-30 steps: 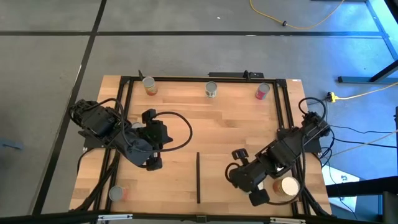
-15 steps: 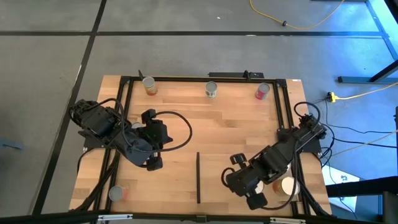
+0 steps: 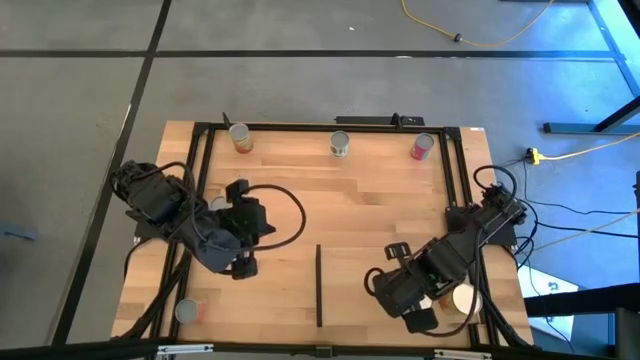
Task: Pick and place cans onto a shelf
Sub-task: Put the canned cherries on the shelf
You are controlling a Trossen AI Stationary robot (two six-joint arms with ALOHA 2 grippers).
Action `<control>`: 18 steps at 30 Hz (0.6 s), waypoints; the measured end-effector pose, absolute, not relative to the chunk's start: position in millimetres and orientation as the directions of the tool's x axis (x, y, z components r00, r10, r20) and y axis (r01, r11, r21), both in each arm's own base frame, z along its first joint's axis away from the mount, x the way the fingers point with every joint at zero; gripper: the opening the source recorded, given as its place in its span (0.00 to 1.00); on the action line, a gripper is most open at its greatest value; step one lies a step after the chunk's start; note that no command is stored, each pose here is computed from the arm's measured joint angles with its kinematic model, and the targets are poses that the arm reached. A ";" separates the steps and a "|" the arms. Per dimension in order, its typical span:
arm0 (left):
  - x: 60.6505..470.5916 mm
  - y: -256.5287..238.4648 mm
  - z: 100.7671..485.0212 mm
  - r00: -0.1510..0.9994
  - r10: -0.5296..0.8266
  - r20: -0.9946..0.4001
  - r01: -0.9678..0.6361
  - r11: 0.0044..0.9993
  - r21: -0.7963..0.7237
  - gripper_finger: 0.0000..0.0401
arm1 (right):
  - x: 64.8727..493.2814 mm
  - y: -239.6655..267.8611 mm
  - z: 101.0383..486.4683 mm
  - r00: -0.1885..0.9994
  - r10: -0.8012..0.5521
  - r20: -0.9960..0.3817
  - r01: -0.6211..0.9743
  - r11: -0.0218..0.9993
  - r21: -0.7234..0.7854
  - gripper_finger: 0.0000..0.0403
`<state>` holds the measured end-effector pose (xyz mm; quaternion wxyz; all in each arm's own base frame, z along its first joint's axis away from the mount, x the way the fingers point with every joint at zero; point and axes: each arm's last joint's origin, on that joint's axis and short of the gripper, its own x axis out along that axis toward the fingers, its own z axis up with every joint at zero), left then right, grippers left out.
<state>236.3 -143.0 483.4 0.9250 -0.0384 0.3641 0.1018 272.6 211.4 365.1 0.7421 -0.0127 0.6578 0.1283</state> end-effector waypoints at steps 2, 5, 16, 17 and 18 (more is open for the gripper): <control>235.5 -144.2 483.4 0.716 0.159 -0.680 -0.213 0.977 0.004 0.00 | 271.1 212.7 365.1 0.098 0.172 -0.980 -0.204 0.967 0.149 0.01; 234.7 -145.5 483.5 0.718 0.159 -0.678 -0.212 0.977 0.006 0.00 | 269.7 214.5 365.1 0.098 0.172 -0.980 -0.204 0.968 0.150 0.01; 234.8 -145.1 483.7 0.721 0.173 -0.671 -0.231 0.973 0.003 0.00 | 264.6 219.8 365.8 0.094 0.178 -0.980 -0.207 0.966 0.156 0.01; 234.8 -145.0 483.7 0.723 0.179 -0.668 -0.235 0.972 0.006 0.00 | 263.5 220.0 366.9 0.098 0.179 -0.979 -0.210 0.965 0.155 0.01; 234.9 -144.7 483.9 0.725 0.188 -0.663 -0.242 0.970 0.010 0.00 | 262.0 219.6 368.8 0.107 0.180 -0.978 -0.212 0.965 0.154 0.01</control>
